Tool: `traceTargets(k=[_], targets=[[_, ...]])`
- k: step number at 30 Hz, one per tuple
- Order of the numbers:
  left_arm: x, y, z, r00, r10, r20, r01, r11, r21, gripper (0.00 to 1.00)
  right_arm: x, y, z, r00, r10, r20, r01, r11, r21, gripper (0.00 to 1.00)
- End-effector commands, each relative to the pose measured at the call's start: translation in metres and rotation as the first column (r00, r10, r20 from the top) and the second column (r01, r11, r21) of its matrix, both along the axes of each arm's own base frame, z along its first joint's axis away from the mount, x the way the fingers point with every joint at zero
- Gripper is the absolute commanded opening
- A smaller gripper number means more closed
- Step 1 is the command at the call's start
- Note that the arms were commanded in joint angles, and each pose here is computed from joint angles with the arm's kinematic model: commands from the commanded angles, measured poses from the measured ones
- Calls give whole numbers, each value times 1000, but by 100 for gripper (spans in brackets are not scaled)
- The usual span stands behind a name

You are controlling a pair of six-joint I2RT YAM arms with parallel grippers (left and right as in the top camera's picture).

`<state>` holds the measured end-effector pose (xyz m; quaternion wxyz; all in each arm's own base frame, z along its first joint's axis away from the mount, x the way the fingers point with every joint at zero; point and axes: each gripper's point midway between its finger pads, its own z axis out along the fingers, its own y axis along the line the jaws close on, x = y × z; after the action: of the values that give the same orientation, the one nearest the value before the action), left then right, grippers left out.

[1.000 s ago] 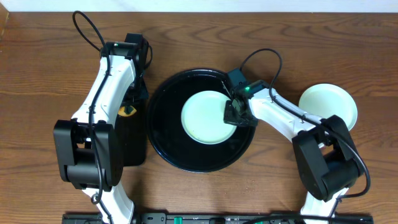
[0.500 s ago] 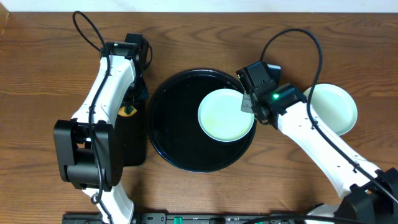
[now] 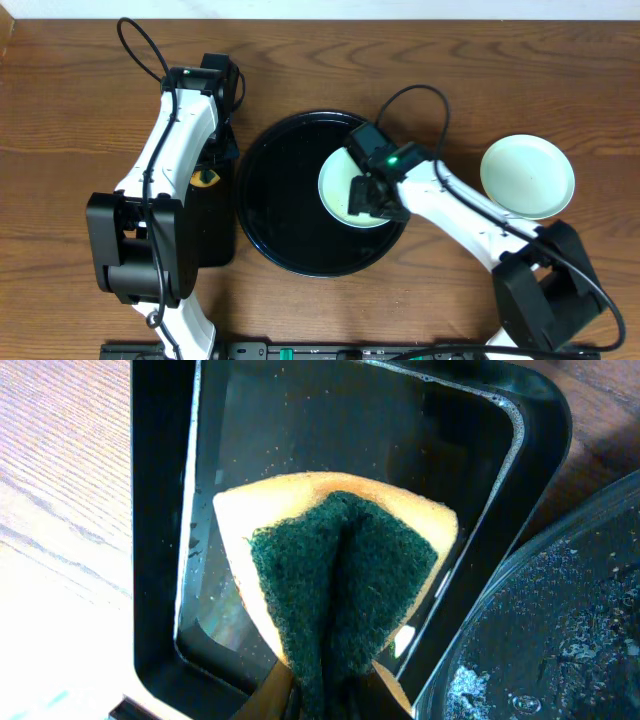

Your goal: Clean dirty plates on tray and stack at the side

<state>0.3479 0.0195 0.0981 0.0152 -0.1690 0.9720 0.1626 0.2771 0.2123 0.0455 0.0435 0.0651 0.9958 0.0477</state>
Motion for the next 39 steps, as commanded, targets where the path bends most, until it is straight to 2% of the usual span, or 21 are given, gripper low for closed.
traceTargets(k=[1,4,8,11,12,17,21,22,26,27,29,35,37,39], targets=[[3,2,5,1000,-5,15,5,1000,3,12,-14,12,-11,999,-26,-47,26,1000,6,69],[3,2,5,1000,-5,15,5,1000,3,11,-16,15,-13,998,-23,-54,24,1000,6,70],[3,2,5,1000,-5,15,5,1000,3,12,-19,12,-15,997,-49,-64,48,999,-6,66],[3,2,5,1000,-5,14,5,1000,3,12,-14,5,-16,997,-64,-54,63,998,-25,71],[3,2,5,1000,-6,14,6,1000,3,16,-14,0,-16,995,-83,-53,81,996,-39,75],[3,2,5,1000,-6,14,6,1000,3,17,-23,-33,-16,957,-279,-84,264,952,-157,63],[3,2,5,1000,-5,15,5,1000,3,17,-23,-45,-15,937,-344,-62,325,923,-205,50],[3,2,5,1000,-5,15,5,1000,3,17,-23,-46,-16,928,-368,-57,350,914,-206,50],[3,2,5,1000,-5,14,5,1000,0,17,-23,-46,-21,867,-498,-25,485,853,-193,62],[3,2,5,1000,-5,14,5,1000,-1,17,-21,-43,-27,836,-548,-14,539,826,-167,64],[3,1,5,1000,-5,14,5,1000,-1,17,-15,-36,-35,823,-567,-2,563,818,-118,68],[3,0,4,1000,-5,14,5,1000,-8,17,-6,-21,-48,801,-598,-13,598,801,-10,67],[4,-1,4,1000,-5,17,5,1000,-17,17,-3,-20,-49,797,-605,-7,605,797,3,58],[5,-2,4,1000,-5,21,5,1000,-20,17,0,-21,-48,793,-609,6,609,793,10,39]])
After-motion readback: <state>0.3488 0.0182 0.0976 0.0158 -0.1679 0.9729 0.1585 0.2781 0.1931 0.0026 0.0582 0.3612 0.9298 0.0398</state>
